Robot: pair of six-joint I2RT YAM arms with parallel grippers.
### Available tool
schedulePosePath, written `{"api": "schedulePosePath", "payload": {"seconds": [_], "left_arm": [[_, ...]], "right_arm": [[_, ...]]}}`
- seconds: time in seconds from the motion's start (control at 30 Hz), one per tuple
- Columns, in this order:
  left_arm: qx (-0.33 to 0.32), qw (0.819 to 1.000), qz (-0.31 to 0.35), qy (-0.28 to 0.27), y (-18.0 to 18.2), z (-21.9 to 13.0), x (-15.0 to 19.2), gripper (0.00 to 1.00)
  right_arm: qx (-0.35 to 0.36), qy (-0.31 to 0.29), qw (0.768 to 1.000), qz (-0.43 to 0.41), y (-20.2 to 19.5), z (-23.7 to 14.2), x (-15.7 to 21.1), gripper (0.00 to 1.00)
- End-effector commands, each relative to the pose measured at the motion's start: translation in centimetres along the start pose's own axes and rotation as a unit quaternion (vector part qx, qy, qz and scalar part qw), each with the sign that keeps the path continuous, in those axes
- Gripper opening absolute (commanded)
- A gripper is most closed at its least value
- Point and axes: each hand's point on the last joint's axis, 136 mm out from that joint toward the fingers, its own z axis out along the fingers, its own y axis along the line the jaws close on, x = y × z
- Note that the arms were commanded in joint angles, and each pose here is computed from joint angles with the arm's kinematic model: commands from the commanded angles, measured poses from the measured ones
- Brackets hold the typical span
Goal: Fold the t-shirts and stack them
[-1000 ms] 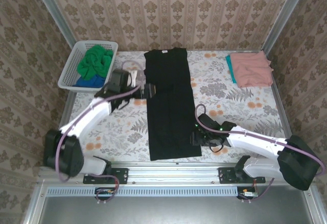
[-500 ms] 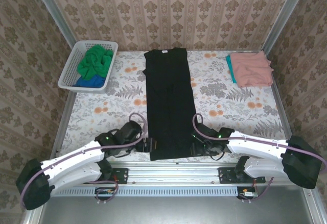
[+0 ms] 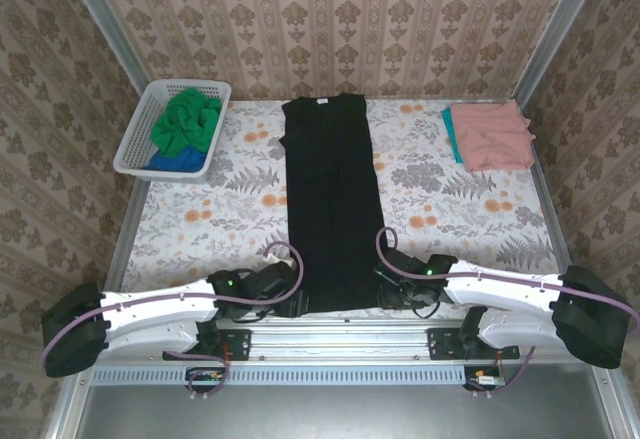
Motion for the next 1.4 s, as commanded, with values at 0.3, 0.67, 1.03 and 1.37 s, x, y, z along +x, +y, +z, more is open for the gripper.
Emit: {"api": "schedulePosePath", "payload": {"seconds": [0.3,0.67,1.03,1.37], "left_arm": [[0.060,0.998,-0.010,-0.019,-2.5,0.0,0.5,0.50],[0.051,0.999,-0.007,0.008,-1.8,1.6,1.9,0.39],[0.100,0.993,0.007,-0.069,-3.1,-3.1,-1.3,0.00],[0.105,0.975,-0.012,-0.195,-2.7,-10.6,-12.7,0.00]], "right_arm": [[-0.037,-0.006,0.999,-0.008,2.6,-0.1,-0.4,0.32],[-0.042,-0.020,0.999,-0.017,3.1,-0.4,-0.9,0.25],[-0.037,-0.069,0.996,-0.032,3.8,-4.3,-3.1,0.03],[-0.040,-0.163,0.984,-0.053,5.6,-10.0,-13.0,0.03]]}}
